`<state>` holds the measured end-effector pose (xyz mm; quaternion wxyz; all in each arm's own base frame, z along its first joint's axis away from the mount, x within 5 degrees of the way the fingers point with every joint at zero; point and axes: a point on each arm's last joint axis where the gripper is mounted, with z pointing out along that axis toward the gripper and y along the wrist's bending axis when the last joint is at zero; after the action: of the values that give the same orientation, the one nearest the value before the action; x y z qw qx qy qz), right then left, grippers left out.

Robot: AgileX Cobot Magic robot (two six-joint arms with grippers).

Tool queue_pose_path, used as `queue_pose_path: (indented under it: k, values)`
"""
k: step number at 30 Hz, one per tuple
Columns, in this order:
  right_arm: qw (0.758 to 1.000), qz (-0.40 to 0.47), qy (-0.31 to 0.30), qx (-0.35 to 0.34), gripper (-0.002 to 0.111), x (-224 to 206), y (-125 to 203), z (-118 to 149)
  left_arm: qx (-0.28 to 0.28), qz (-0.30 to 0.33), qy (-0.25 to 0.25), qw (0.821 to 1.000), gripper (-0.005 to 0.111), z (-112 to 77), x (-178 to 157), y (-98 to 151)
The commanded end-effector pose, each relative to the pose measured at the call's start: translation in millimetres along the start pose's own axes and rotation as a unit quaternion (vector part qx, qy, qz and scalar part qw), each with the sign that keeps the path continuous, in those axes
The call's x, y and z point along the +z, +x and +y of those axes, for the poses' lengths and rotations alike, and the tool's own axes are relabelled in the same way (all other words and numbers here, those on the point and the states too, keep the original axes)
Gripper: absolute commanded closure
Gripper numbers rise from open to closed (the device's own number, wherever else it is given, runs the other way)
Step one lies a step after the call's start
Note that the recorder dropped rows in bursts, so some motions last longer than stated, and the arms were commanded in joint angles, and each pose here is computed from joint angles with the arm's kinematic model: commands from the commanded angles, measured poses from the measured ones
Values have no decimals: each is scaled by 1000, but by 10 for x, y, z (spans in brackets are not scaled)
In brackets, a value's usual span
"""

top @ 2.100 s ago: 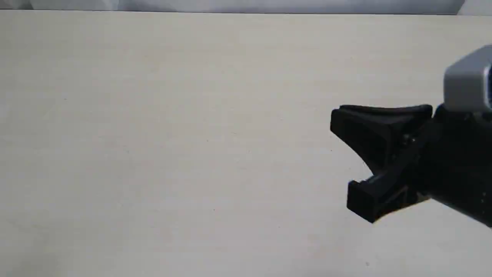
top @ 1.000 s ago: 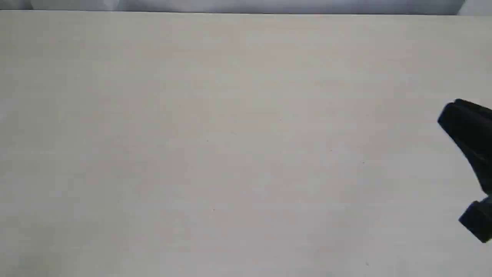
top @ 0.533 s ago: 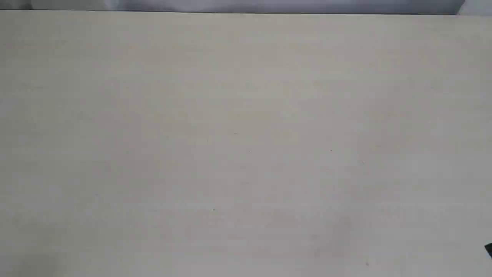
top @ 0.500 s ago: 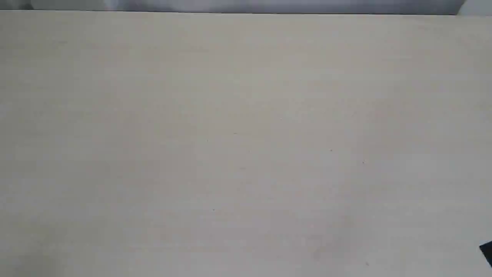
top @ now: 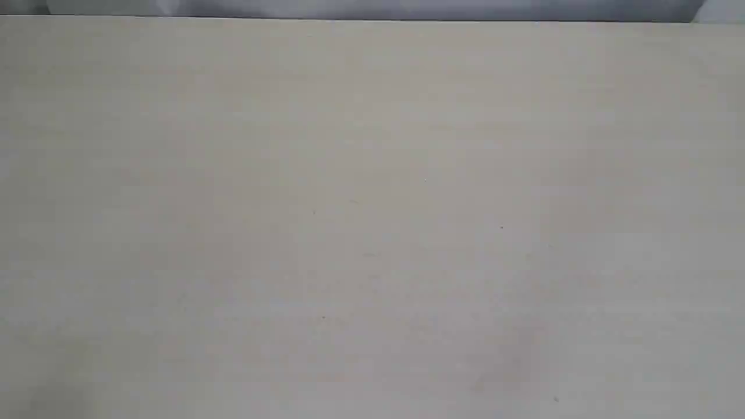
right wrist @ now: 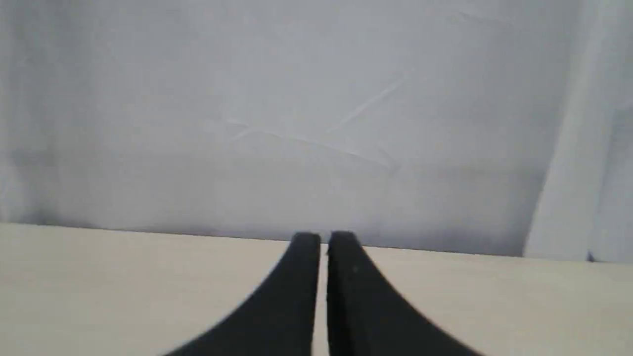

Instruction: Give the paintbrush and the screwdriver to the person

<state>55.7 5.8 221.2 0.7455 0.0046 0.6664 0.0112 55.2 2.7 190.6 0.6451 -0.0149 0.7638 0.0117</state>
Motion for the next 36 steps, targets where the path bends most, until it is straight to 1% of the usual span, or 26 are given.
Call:
queue_pose_path:
  k: [1,4,8,10,12,14,17,19,20,22,29,36]
  values:
    - [1000,4,28,14,104,-3,44,-50,-1,-4,4,1000,107,-5,0,-2]
    - [1000,8,7,8,104,0,71,-13,-1,-4,4,1000,107,-5,0,-2]
    - [998,-4,-39,-54,104,-3,54,71,-1,-4,4,1000,107,-5,0,-2]
    - [996,-15,-50,-69,104,-5,37,92,-1,-4,4,1000,107,-5,0,-2]
    - [997,-22,-38,-57,104,-3,22,72,-1,-4,4,1000,107,-5,0,-2]
    - [999,-23,-14,-44,104,-1,15,27,-1,-4,4,1000,107,-5,0,-2]
    - [999,-12,40,-31,104,-3,33,-72,-1,-4,4,1000,107,-5,0,-2]
    - [996,10,78,-32,104,-11,71,-142,-1,-4,4,1000,107,-5,0,-2]
    - [996,17,86,-36,104,-14,82,-156,-1,-4,4,1000,107,-5,0,-2]
    - [994,25,93,-43,104,-17,95,-169,-2,-2,5,1000,107,-6,0,2]
    - [995,22,87,-35,104,-15,92,-158,-2,-3,5,1000,107,-6,0,0]
    - [994,31,85,-59,104,-15,105,-157,-2,-3,5,1000,107,-6,0,0]
